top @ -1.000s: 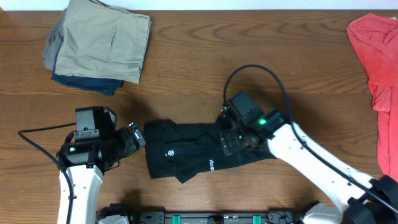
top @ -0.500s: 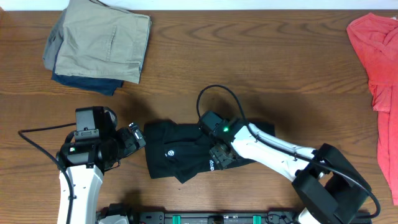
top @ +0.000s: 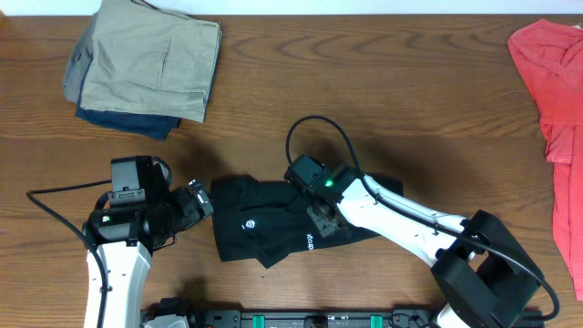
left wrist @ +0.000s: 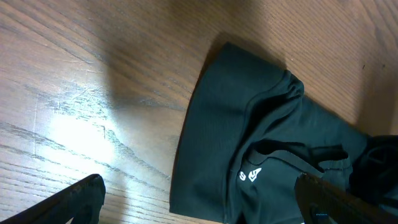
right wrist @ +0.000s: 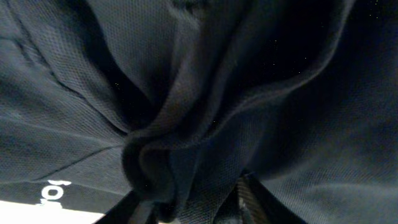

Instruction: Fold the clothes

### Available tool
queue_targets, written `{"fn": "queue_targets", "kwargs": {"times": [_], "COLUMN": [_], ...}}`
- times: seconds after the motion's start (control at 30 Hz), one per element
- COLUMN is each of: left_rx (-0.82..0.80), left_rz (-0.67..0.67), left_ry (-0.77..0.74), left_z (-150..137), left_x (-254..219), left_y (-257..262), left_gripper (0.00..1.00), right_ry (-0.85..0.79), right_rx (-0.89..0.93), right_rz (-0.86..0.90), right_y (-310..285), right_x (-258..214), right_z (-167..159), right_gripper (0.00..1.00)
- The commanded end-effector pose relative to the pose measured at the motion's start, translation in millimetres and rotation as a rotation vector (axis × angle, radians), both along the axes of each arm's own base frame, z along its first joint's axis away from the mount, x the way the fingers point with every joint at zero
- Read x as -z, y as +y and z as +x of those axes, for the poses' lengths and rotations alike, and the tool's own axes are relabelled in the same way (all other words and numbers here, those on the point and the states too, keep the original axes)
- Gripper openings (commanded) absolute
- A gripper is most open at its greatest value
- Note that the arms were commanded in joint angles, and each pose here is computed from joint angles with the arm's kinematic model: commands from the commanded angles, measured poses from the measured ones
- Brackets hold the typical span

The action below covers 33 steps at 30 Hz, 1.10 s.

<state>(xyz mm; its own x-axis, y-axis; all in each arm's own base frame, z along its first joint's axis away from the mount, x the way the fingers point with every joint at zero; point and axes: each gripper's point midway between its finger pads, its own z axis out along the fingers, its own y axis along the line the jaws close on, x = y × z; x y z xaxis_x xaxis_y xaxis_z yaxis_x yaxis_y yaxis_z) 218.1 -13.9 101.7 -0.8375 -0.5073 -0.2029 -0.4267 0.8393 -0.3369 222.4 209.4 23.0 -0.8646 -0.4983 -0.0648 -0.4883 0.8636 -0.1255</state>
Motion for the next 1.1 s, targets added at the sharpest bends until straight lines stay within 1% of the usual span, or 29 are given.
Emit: {"fn": "queue_targets", "kwargs": {"times": [0.0,0.1,0.27,0.3,0.37,0.4,0.67,0.83,1.0,1.03,1.07], "left_rx": [0.014,0.014,0.014,0.014,0.014,0.014,0.014,0.014,0.014,0.014,0.014], "left_rz": [-0.003,-0.003,-0.003,-0.003,-0.003,-0.003,-0.003,-0.003,-0.003,-0.003,-0.003], "left_ry": [-0.002,-0.002,-0.001,-0.001,-0.001,-0.001,-0.001,-0.002,-0.002,-0.002,-0.002], "left_z": [1,1,1,1,1,1,1,1,1,1,1], "left_x": [-1,-1,-1,-1,-1,-1,-1,-1,-1,-1,-1], "left_y": [0,0,0,0,0,0,0,0,0,0,0], "left_gripper": [0.98,0.98,0.98,0.98,0.98,0.98,0.98,0.98,0.98,0.98,0.98], "right_ry": [-0.021,-0.016,-0.012,-0.011,-0.007,-0.006,0.024,0.096,0.141,0.147,0.156], "right_rx": [0.010,0.011,0.010,0.011,0.011,0.013,0.082,0.081,0.037,0.037,0.036], "right_rz": [0.002,-0.003,-0.006,-0.006,-0.003,-0.001,-0.004,0.096,0.188,0.192,0.197], "right_y": [3,2,1,1,1,2,-3,11,23,24,25], "right_x": [-4,-4,-4,-4,-4,-4,-6,-19,-32,-32,-32], "right_z": [7,6,5,5,4,4,-5,-20,-31,-32,-33], "right_gripper": [0.27,0.19,0.20,0.17,0.05,0.01,0.01,0.01,0.01,0.02,0.10]}}
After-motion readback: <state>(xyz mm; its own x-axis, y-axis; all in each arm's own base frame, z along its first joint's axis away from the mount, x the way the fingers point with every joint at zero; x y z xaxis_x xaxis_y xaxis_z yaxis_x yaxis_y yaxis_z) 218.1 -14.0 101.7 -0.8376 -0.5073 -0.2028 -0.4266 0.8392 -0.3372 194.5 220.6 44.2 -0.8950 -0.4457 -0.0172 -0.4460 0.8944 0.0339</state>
